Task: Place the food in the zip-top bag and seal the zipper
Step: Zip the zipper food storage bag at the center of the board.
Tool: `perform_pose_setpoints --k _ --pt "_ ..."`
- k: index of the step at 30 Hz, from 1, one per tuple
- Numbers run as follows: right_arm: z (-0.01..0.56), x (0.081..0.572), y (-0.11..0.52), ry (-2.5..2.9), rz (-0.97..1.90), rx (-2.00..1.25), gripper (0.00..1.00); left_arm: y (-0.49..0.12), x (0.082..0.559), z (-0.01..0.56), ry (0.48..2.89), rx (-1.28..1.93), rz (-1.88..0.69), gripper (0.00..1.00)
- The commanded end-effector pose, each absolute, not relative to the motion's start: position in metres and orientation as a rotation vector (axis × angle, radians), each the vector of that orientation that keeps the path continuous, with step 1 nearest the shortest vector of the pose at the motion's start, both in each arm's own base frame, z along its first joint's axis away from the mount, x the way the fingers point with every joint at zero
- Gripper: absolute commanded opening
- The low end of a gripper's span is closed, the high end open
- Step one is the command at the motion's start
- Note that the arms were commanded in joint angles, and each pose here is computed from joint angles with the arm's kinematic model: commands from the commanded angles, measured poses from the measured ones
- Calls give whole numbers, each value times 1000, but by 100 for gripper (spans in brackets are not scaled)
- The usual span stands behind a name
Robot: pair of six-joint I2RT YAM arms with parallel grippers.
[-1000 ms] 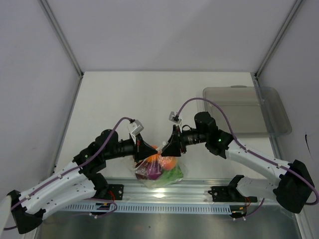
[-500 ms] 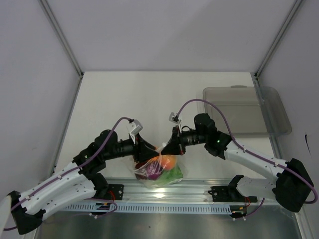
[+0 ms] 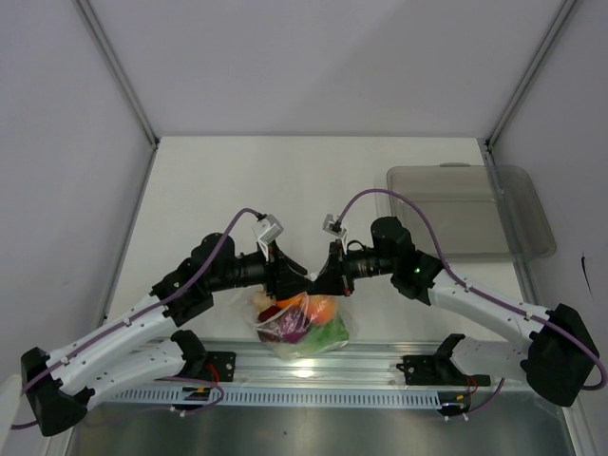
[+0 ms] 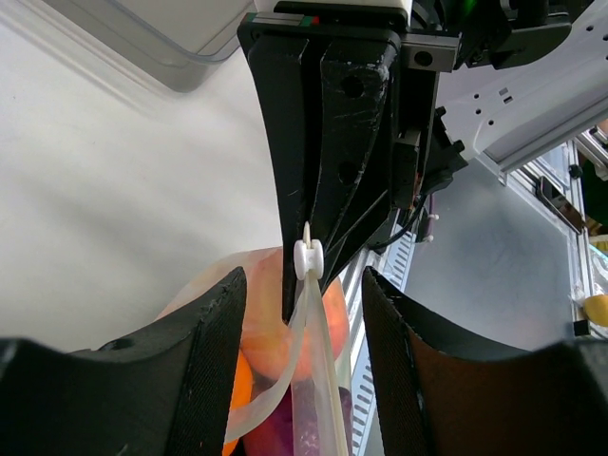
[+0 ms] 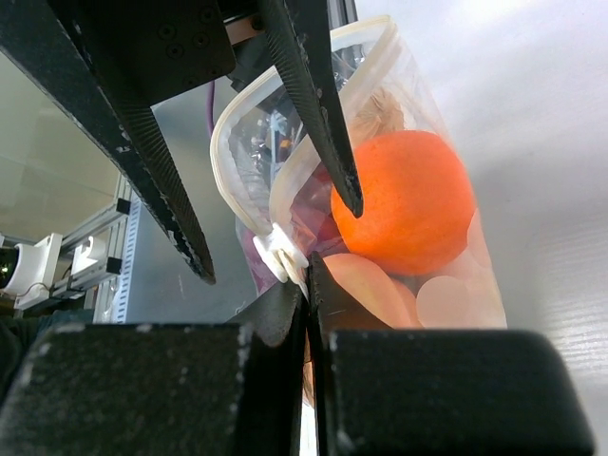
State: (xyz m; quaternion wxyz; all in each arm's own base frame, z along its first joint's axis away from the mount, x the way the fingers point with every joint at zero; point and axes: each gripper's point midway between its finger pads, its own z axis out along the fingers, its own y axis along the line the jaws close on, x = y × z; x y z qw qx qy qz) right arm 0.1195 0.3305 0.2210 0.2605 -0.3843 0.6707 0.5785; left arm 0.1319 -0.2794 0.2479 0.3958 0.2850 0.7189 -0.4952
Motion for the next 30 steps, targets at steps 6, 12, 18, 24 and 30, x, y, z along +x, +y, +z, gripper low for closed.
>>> perform_pose_setpoints --k 6,12,18,24,30 --pt "237 122 334 1731 1549 -1040 0 -288 139 274 1745 726 -1278 48" --pt "231 123 337 1762 1547 -1028 0 -289 141 272 1749 723 -1273 43" --pt "234 126 337 1763 1536 -1000 0 -290 142 268 1766 728 -1271 23" --pt "238 131 335 1762 1509 -938 0 -288 140 264 1778 729 -1264 0" --pt "258 137 326 1695 1487 -808 0 -285 137 257 1793 746 -1256 0"
